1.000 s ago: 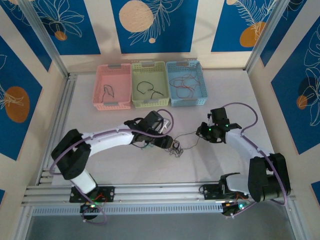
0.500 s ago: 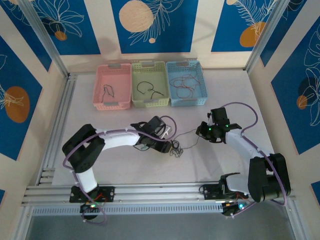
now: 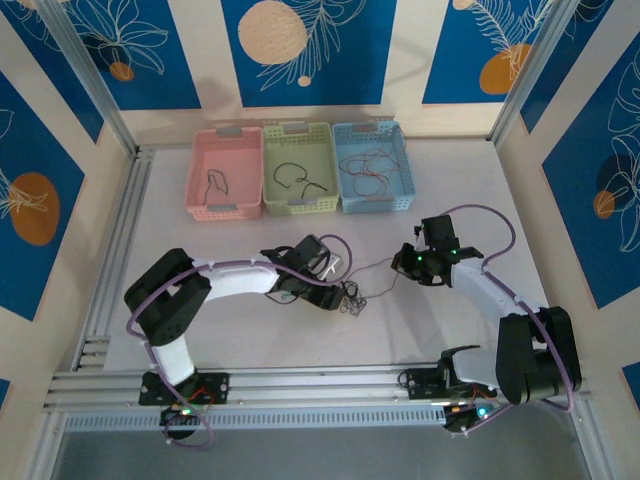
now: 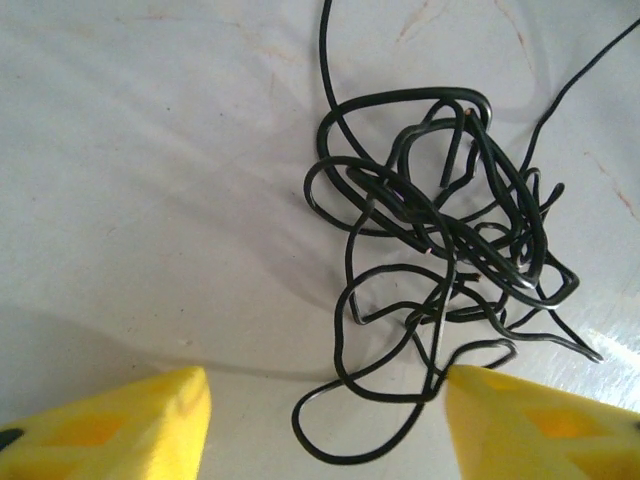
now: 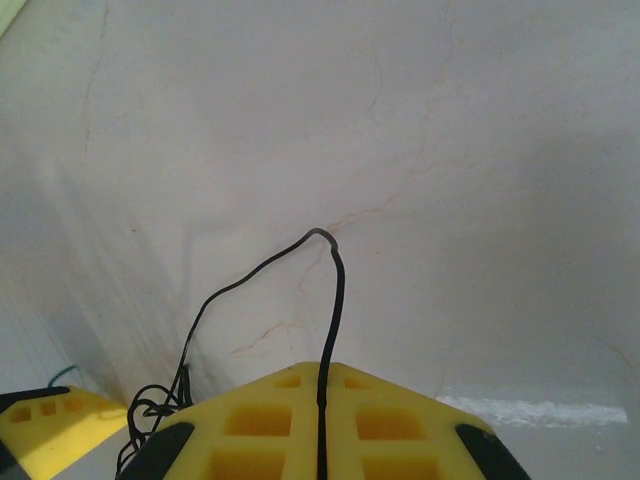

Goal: Untangle the cables

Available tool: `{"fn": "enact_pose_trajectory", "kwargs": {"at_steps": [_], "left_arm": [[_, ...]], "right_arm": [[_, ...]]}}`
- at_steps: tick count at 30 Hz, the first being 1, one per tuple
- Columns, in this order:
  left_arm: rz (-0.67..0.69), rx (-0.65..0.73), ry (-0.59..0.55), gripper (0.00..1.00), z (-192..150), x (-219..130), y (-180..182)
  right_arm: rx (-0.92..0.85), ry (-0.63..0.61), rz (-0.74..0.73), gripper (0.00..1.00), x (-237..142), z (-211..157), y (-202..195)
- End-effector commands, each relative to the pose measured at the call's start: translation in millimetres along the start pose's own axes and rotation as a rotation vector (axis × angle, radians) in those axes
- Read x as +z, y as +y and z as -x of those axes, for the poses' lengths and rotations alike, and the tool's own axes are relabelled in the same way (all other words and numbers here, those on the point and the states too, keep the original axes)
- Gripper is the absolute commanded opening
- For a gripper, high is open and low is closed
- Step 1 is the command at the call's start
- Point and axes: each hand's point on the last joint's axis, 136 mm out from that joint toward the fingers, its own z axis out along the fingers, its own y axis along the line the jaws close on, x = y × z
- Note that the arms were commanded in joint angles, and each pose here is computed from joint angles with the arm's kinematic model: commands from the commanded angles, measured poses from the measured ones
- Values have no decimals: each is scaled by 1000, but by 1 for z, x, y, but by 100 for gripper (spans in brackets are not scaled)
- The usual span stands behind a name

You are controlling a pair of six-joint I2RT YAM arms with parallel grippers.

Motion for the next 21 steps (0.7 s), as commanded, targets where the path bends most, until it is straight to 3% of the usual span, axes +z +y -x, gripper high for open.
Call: {"fn": "enact_pose_trajectory", "kwargs": {"at_steps": [1, 14, 21], "left_arm": [[-18, 39, -18, 69, 3, -3, -7], [-61, 92, -6, 49, 3, -2, -15], [-44, 88, -20, 24, 4, 0, -12]], "right_arm": [[-4, 30, 9, 9, 2, -7, -1], [-2, 35, 6, 9, 3, -7, -1], [-3, 35, 7, 9, 3, -7, -1]]}}
